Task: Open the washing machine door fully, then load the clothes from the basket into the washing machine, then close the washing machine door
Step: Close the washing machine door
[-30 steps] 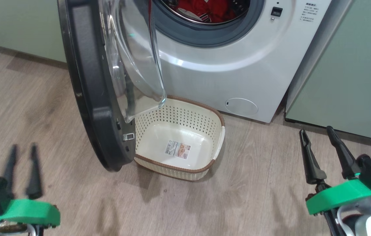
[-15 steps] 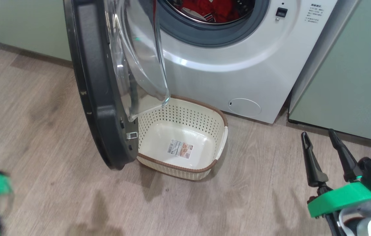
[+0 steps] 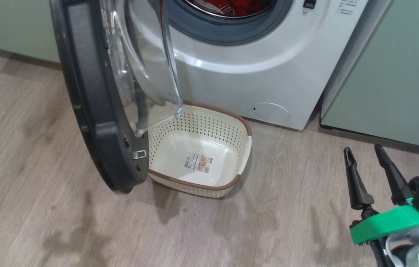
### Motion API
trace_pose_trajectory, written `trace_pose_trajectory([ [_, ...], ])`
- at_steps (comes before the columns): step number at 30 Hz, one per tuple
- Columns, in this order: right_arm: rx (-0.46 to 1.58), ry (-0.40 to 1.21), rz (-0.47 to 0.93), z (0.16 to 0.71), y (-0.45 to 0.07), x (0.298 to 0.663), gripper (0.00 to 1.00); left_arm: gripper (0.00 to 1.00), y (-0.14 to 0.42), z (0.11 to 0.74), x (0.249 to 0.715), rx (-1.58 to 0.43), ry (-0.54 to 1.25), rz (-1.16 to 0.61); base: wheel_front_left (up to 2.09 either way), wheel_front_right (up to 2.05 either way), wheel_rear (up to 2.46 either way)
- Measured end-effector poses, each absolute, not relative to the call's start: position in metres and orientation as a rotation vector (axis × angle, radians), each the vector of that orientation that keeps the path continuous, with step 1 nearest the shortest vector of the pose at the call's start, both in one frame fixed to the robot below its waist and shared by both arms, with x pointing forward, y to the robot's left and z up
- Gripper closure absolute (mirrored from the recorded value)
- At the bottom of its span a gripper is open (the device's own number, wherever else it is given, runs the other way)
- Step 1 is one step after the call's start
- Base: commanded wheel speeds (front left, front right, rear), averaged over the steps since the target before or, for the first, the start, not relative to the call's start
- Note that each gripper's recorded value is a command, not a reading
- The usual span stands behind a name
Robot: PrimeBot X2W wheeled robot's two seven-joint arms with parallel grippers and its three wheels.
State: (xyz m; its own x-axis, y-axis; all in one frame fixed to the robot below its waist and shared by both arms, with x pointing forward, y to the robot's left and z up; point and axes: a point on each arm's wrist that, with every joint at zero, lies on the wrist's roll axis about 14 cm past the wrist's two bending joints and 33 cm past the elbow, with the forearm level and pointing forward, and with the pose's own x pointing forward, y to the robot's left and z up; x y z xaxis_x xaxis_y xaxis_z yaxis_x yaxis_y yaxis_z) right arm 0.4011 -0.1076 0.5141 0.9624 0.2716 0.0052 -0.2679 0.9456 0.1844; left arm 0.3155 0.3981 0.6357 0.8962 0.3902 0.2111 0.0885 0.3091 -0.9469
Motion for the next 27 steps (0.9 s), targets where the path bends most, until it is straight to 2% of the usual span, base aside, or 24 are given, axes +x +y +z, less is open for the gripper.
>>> trace_pose_trajectory([
  [7, 0.186, 0.032, 0.25, 0.509, -0.116, 0.402, 0.0, 1.0, 0.346, 0.613, 0.349, -1.344, -0.222, 0.036, 0.0, 0.0, 0.0],
  [13, 0.186, 0.041, 0.242, 0.505, -0.118, 0.404, 0.0, 1.0, 0.302, 0.59, 0.354, -1.408, -0.068, -0.058, 0.0, 0.0, 0.0],
  [27, 0.19, 0.045, 0.233, 0.502, -0.12, 0.409, 0.0, 1.0, 0.253, 0.573, 0.363, -1.476, 0.071, -0.15, 0.0, 0.0, 0.0],
])
